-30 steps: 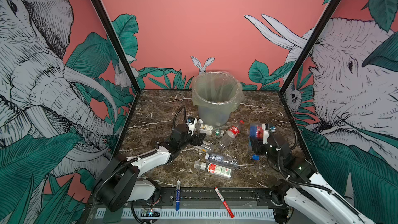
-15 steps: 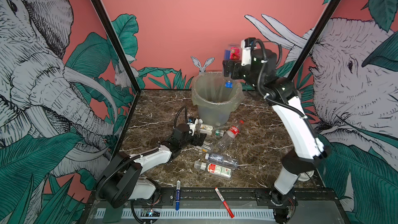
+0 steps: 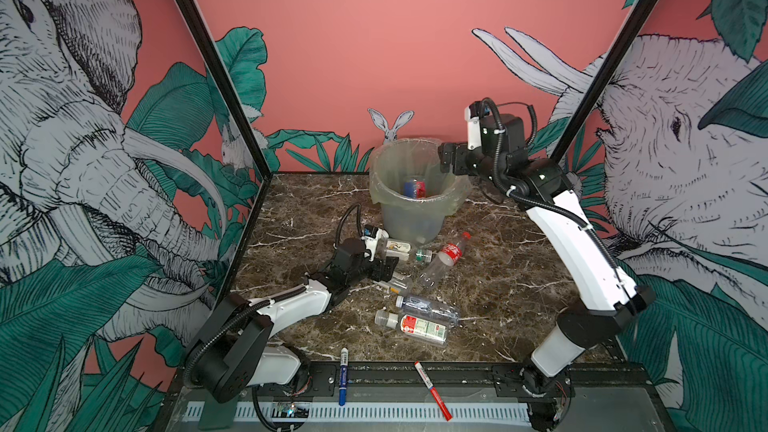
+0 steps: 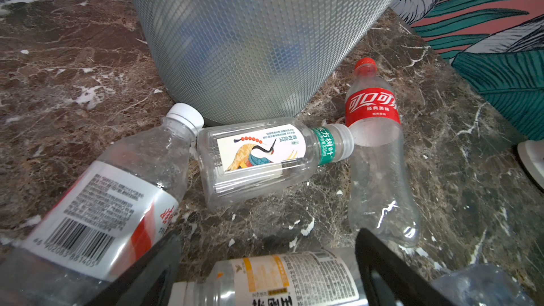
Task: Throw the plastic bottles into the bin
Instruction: 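Lift the FIJI bottle with the right gripper and carry it over the bin, then withdraw the right arm toward the Coca-Cola bottle while the left gripper moves over another bottle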
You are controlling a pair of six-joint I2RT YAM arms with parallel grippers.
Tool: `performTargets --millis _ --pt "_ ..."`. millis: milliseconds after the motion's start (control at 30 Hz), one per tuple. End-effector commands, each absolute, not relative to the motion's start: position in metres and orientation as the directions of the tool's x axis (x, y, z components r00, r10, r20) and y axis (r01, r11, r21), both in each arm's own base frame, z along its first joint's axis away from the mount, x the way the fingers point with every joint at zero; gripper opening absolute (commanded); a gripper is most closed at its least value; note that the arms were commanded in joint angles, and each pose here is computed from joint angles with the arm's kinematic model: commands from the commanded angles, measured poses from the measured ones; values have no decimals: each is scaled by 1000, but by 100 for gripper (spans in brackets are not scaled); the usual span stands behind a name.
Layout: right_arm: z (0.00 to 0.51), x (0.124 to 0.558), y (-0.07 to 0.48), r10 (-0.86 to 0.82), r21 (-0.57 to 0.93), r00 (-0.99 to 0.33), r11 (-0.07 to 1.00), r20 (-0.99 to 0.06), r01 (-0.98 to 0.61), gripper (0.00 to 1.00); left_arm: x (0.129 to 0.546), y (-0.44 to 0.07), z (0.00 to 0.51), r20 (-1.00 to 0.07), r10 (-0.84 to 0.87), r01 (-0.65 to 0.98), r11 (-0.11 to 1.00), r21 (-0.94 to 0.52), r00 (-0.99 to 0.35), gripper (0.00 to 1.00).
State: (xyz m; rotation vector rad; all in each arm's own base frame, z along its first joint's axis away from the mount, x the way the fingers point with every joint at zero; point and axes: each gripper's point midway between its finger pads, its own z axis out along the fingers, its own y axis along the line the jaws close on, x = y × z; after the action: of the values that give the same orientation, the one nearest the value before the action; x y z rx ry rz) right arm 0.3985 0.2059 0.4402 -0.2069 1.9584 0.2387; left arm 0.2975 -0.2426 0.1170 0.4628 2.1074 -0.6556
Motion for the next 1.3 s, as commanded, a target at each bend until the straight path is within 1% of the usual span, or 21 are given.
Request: performTargets --millis 0,200,367,600,833,1000,1133,1200,1267 --pt "444 387 193 24 103 -326 968 -945 -228 99 300 -242 136 -849 69 544 794 -271 -524 94" --pt "381 362 169 36 119 -397 976 -917 -185 99 301 -236 138 -855 74 533 808 -250 -513 94" --pt "315 342 148 2 85 -461 984 -887 -158 99 301 -231 139 -858 75 518 822 -235 -508 95" --pt "246 321 122 -12 61 -507 990 -862 -128 99 303 -223 138 -850 111 494 849 -188 -514 95" --pt "183 309 114 13 97 -547 988 -837 -124 99 309 -198 144 -821 144 388 916 -101 -553 95" --pt "153 308 113 7 98 -533 985 -846 -142 99 311 -191 144 -803 151 352 933 -78 -576 95" --pt "135 308 112 -11 83 -552 986 -833 -144 99 316 -181 134 -753 157 333 939 -87 -639 95" --pt "129 306 111 0 92 -546 986 -838 -141 99 318 -177 131 -741 153 329 940 -96 -654 95" --pt "134 305 108 1 89 -545 987 -838 -136 99 319 -174 128 -729 157 323 942 -92 -666 95"
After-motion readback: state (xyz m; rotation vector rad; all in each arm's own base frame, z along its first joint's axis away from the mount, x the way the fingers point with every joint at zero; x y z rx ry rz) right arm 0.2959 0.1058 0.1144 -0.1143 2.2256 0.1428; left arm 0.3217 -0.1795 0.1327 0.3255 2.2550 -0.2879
